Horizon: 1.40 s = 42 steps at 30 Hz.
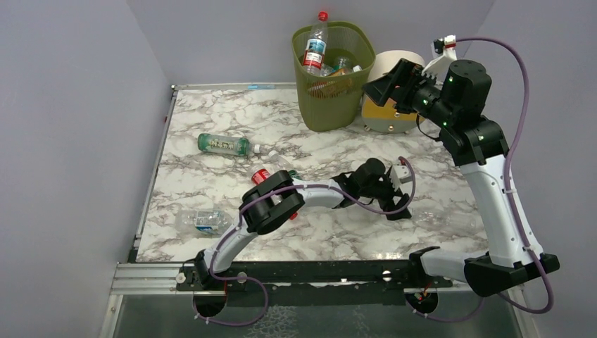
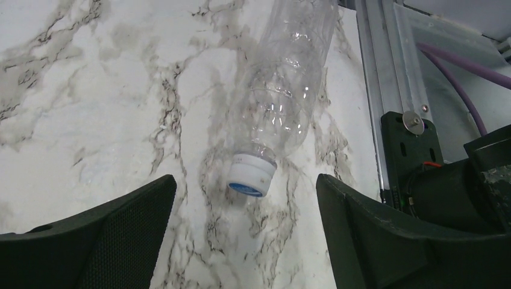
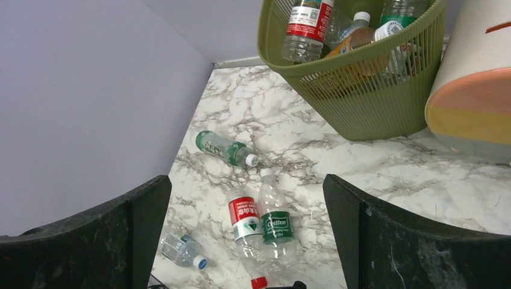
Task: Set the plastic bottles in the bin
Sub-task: Move the plastic bottle to the center of the board.
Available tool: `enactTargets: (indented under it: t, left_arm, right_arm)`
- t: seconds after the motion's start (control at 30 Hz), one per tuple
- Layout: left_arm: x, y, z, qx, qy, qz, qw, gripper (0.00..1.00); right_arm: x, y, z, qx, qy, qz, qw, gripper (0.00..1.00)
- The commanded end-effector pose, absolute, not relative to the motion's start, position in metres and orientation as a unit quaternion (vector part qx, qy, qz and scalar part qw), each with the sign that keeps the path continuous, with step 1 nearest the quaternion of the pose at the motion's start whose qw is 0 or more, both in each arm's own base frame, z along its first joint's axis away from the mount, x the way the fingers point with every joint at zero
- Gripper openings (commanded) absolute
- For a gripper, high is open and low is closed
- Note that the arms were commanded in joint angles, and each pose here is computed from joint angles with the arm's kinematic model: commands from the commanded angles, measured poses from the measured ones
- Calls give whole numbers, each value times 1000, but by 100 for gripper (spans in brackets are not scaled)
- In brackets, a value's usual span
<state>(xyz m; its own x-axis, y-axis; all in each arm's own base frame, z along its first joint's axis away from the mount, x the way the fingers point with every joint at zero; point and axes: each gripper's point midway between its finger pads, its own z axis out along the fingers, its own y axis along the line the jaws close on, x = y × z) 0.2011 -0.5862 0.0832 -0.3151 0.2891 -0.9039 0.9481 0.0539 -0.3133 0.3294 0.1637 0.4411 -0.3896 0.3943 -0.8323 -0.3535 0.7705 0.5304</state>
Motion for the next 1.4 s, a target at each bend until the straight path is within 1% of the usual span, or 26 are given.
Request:
enactTargets:
  t: [0.0, 0.1, 0.33, 0.43, 0.53, 0.6, 0.8, 0.97, 1.2, 1.37]
  left_arm:
    - [193, -603, 85, 508, 596, -529, 326, 90]
    - [192, -606, 79, 513, 590, -539, 313, 84]
    - [195, -605, 75, 514, 589, -541, 308, 83]
    - [197, -605, 69, 513, 594, -537, 310, 81]
    - [198, -606, 65, 513, 596, -536, 308, 74]
    - [198, -607, 62, 512, 596, -538, 305, 68]
    - [197, -609, 63, 513, 593, -543, 301, 61]
    - [196, -611, 62, 514, 590, -548, 296, 59]
    - [195, -614, 60, 513, 589, -553, 291, 60]
    - [194, -615, 58, 512, 589, -556, 286, 54]
  right_arm:
    - [329, 169, 437, -5, 766, 340, 545, 99]
    - [332, 168, 431, -4, 771, 336, 542, 99]
    - [339, 171, 421, -6, 776, 332, 536, 99]
    - [342, 172, 419, -6, 778, 333, 533, 99]
    - [343, 173, 416, -6, 780, 332, 531, 99]
    - [344, 173, 414, -7, 781, 332, 529, 99]
    - [347, 175, 409, -7, 783, 333, 525, 99]
    - [349, 175, 405, -6, 786, 332, 522, 99]
    - [351, 175, 402, -6, 788, 329, 521, 99]
    - [352, 175, 399, -7, 789, 328, 520, 100]
